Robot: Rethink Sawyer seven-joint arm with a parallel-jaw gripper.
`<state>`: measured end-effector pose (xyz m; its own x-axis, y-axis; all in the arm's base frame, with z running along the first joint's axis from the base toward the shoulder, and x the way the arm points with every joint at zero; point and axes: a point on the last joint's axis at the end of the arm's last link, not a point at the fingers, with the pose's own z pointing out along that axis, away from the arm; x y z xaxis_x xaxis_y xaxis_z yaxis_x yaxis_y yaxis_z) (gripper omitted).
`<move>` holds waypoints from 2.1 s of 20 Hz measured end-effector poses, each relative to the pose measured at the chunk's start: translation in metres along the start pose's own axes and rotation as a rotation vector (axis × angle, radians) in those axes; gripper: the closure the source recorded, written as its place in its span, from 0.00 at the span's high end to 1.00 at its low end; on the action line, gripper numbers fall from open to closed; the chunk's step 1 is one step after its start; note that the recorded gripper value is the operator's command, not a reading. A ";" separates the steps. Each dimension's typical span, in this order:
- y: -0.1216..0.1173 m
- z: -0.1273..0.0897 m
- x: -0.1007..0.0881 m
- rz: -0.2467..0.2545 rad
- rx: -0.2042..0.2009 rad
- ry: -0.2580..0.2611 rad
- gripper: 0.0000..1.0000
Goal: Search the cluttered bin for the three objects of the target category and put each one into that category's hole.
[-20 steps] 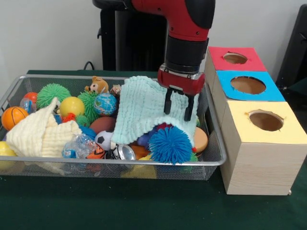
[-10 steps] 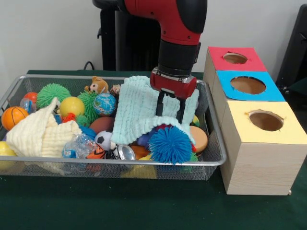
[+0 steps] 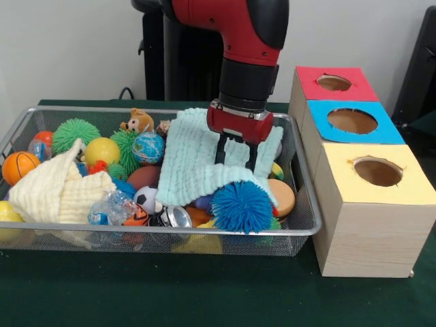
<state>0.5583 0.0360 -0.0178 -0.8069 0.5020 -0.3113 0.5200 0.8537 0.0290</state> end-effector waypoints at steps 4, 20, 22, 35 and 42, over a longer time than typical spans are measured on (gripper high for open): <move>-0.003 0.003 -0.003 -0.013 -0.010 -0.034 0.00; -0.006 0.006 -0.007 -0.006 -0.015 -0.065 0.00; -0.006 0.006 -0.007 -0.006 -0.016 -0.064 0.00; 0.002 -0.022 -0.013 -0.005 -0.020 0.026 0.00; 0.004 -0.046 -0.021 -0.002 -0.027 0.038 0.00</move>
<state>0.5642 0.0354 0.0325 -0.8185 0.5046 -0.2748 0.5107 0.8580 0.0542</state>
